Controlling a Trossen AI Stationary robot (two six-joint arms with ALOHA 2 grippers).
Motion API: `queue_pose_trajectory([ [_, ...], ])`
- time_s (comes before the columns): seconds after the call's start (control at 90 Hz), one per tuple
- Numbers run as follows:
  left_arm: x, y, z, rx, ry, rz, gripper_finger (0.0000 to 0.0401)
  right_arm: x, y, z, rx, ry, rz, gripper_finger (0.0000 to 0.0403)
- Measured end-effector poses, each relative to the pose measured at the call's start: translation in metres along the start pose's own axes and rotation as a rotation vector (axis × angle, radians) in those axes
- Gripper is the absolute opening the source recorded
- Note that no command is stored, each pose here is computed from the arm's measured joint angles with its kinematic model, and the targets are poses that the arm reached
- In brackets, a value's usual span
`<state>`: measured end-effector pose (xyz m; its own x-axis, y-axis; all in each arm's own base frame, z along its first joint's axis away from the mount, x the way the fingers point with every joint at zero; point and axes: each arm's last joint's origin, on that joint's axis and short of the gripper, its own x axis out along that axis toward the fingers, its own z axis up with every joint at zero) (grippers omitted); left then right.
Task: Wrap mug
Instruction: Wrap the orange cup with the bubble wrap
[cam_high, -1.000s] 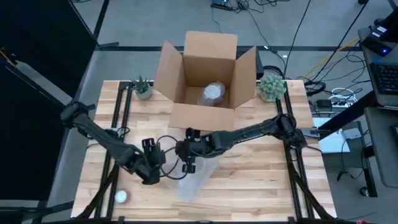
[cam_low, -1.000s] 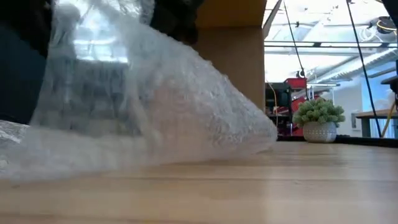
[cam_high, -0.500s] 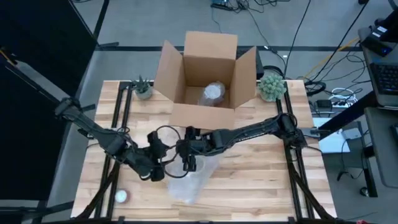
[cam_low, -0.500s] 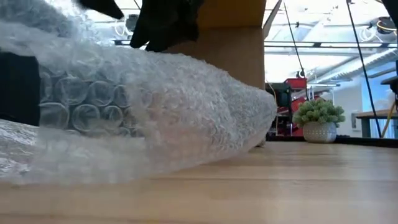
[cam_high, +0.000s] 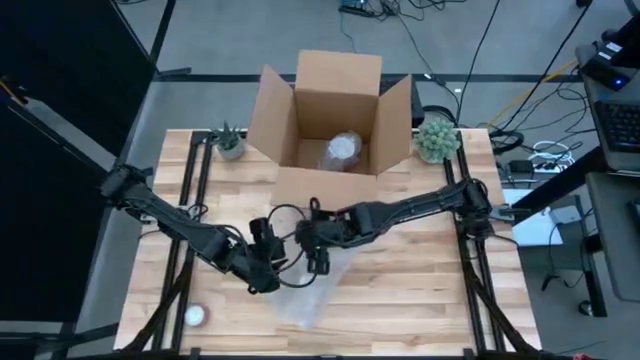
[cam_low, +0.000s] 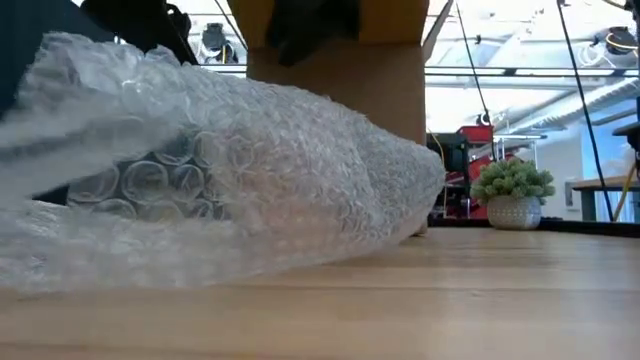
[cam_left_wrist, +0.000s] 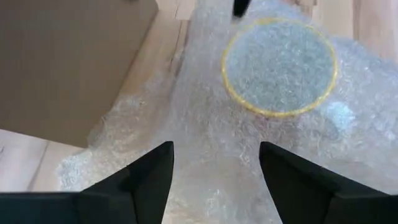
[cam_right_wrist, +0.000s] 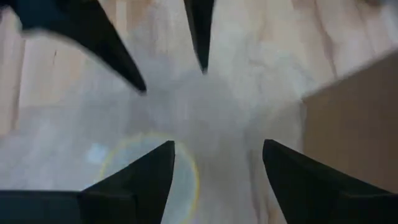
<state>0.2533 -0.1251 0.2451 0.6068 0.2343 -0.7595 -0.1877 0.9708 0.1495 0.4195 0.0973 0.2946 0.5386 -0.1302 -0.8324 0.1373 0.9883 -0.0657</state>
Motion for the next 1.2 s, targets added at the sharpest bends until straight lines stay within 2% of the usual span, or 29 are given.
queue_pose_trajectory([
  [0.244, 0.0, 0.0, 0.0, 0.003, 0.001, 0.0, 0.0226, 0.035, 0.009, -0.021, 0.04, 0.111, -0.032, 0.0228],
  [0.578, 0.0, 0.0, 0.0, 0.001, -0.002, -0.002, 0.0226, 0.07, 0.003, -0.044, 0.114, 0.11, -0.055, 0.0228],
  [0.867, -0.002, 0.0, -0.001, -0.007, 0.005, -0.001, 0.0226, 0.077, 0.005, -0.048, 0.138, 0.095, -0.048, 0.0228],
  [1.089, -0.03, 0.008, -0.022, -0.073, 0.075, 0.086, 0.0226, 0.077, 0.005, -0.048, 0.132, 0.086, -0.045, 0.0228],
  [1.2, -0.025, 0.006, -0.035, -0.063, 0.08, 0.088, 0.0226, 0.077, 0.005, -0.047, 0.121, 0.076, -0.04, 0.0228],
])
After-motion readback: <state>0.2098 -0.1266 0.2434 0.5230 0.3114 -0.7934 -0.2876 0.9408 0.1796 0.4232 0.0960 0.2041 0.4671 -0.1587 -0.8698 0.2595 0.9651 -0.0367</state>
